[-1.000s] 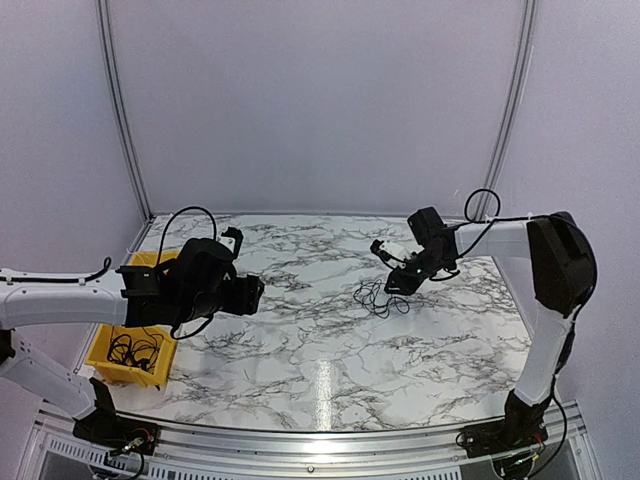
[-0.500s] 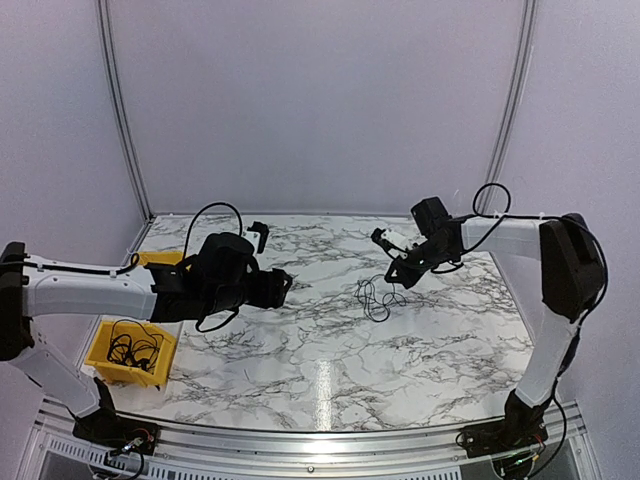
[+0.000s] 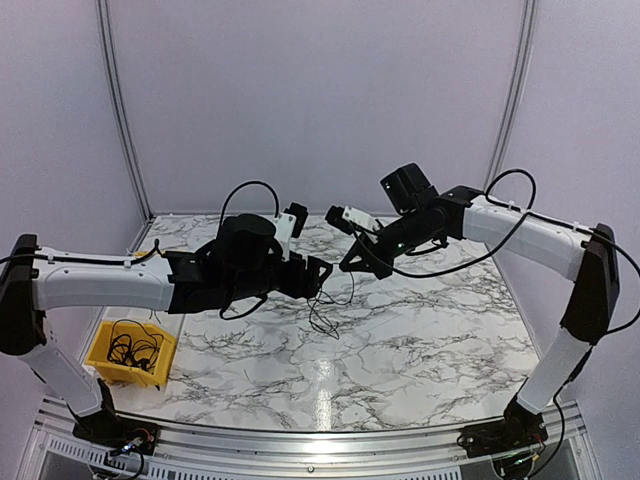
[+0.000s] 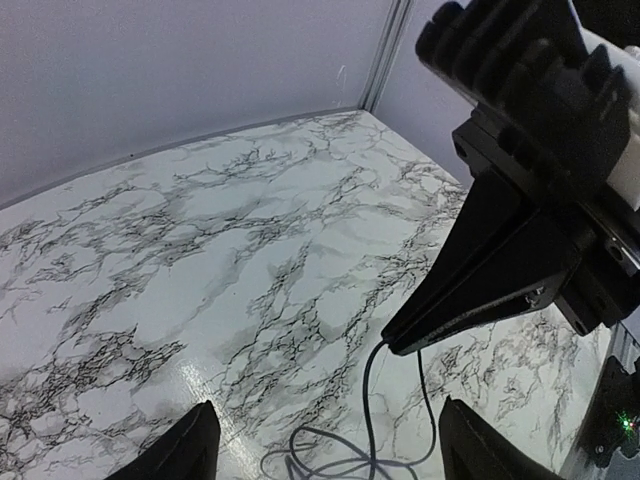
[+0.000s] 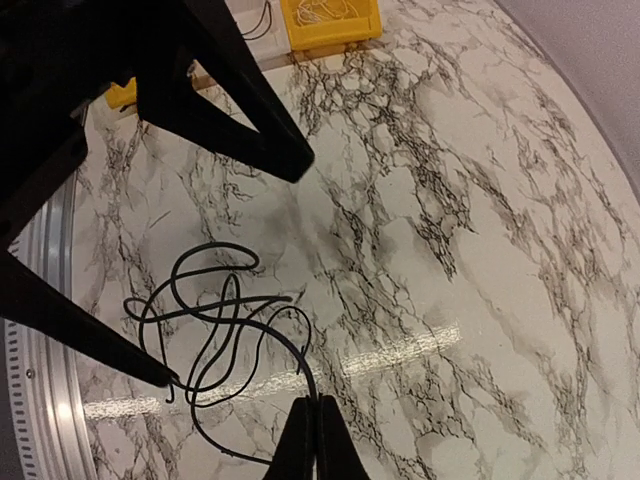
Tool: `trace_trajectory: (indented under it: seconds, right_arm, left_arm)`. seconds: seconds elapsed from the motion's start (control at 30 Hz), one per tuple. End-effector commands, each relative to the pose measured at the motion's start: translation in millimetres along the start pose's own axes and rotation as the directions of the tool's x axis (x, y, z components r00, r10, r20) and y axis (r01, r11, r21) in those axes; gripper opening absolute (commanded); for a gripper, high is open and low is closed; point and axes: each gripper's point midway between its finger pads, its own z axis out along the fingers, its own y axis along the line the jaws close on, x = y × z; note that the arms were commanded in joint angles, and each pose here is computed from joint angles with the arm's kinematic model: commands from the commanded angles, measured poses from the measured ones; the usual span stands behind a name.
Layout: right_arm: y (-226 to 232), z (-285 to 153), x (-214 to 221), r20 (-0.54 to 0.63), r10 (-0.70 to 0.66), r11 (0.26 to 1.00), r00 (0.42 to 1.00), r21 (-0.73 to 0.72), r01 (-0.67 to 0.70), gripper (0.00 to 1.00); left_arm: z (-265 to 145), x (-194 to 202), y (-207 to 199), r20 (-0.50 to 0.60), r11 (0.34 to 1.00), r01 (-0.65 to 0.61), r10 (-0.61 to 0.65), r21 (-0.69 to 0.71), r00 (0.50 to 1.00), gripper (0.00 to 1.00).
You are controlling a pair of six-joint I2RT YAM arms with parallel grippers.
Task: Untangle the cables
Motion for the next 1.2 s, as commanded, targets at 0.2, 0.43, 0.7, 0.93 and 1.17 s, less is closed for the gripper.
trace_trajectory:
  seconds: [0.2, 0.43, 0.7, 0.93, 1.17]
  right_arm:
    - [41, -23, -49, 0.093, -0.006, 0.984, 0.996, -0.179, 0.023, 0.00]
    - [89, -66, -70, 0.197, -0.058, 0.923, 0.979, -0.364, 0.128, 0.00]
    - [99, -178, -133, 0.431, -0.164, 0.922, 0.888, -0.253, 0.293, 0.00]
    - [51, -184, -127, 0.428, -0.113, 0.971, 0.897, -0.143, 0.190, 0.00]
    - [35, -165, -119, 0.418, -0.065, 0.976, 0.906, -0.163, 0.145, 0.00]
  left_arm:
    - [23, 9, 6, 0.009, 0.998, 0.046, -0.046, -0.048, 0.999, 0.76]
    - [37, 10, 77, 0.132, 0.928, 0.135, -0.095, -0.348, 0.987, 0.75]
    - [76, 63, 149, 0.055, 0.870, 0.163, -0.156, -0.464, 0.986, 0.74]
    - [67, 82, 155, 0.016, 0.869, 0.135, -0.145, -0.475, 0.989, 0.75]
    - [34, 76, 162, 0.028, 0.858, 0.105, -0.106, -0.503, 0.994, 0.75]
